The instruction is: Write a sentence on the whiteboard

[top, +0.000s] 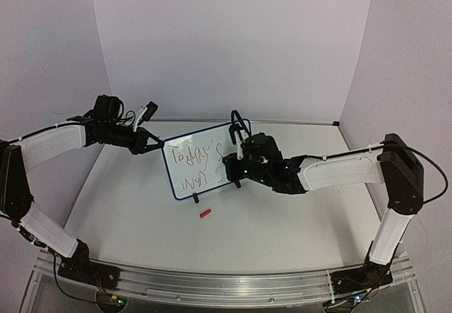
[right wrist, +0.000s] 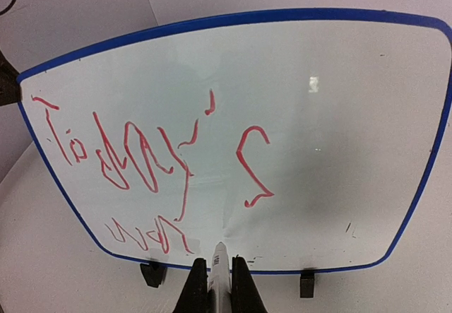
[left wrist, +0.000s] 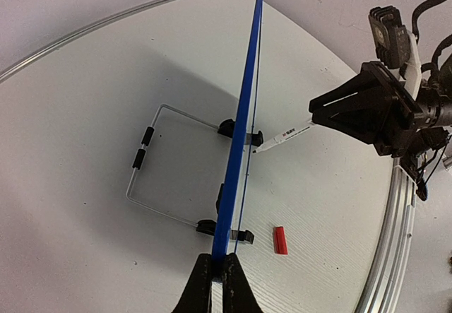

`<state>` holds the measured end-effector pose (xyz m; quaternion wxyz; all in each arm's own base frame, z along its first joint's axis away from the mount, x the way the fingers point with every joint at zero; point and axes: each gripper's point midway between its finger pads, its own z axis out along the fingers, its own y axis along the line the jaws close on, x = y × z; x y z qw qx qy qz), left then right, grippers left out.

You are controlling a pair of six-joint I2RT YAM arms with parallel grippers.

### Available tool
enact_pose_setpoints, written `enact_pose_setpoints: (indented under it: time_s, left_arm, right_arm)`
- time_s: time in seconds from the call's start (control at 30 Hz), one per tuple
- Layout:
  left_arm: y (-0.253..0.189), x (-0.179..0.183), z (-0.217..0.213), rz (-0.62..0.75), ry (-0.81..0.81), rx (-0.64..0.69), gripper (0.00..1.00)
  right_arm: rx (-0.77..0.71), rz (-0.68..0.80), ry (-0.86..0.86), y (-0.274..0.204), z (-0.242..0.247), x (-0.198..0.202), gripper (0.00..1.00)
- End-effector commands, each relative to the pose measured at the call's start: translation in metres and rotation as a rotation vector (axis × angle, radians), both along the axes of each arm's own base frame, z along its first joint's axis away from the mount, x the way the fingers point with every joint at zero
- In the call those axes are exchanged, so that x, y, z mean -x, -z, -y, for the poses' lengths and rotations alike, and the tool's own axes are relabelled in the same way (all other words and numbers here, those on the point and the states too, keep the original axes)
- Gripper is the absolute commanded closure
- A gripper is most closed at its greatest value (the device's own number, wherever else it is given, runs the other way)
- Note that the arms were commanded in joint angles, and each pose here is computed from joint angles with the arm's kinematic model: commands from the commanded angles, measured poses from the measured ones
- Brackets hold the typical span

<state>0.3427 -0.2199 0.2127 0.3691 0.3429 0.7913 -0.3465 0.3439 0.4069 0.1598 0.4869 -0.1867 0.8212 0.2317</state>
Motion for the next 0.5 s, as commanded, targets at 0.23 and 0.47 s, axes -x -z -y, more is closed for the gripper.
enact_pose_setpoints:
  time_s: [0.23, 0.47]
  left_arm:
    - [-0.021, 0.003, 0.002, 0.052, 0.012, 0.013, 1.0]
    - [-0.022, 0.003, 0.002, 0.054, 0.012, 0.012, 1.0]
  right_arm:
    - [-0.048, 0.003, -0.006, -0.007, -0.01, -0.008, 1.0]
    - [-0.064, 0.013, -0.021, -0.011, -0.017, -0.01, 1.0]
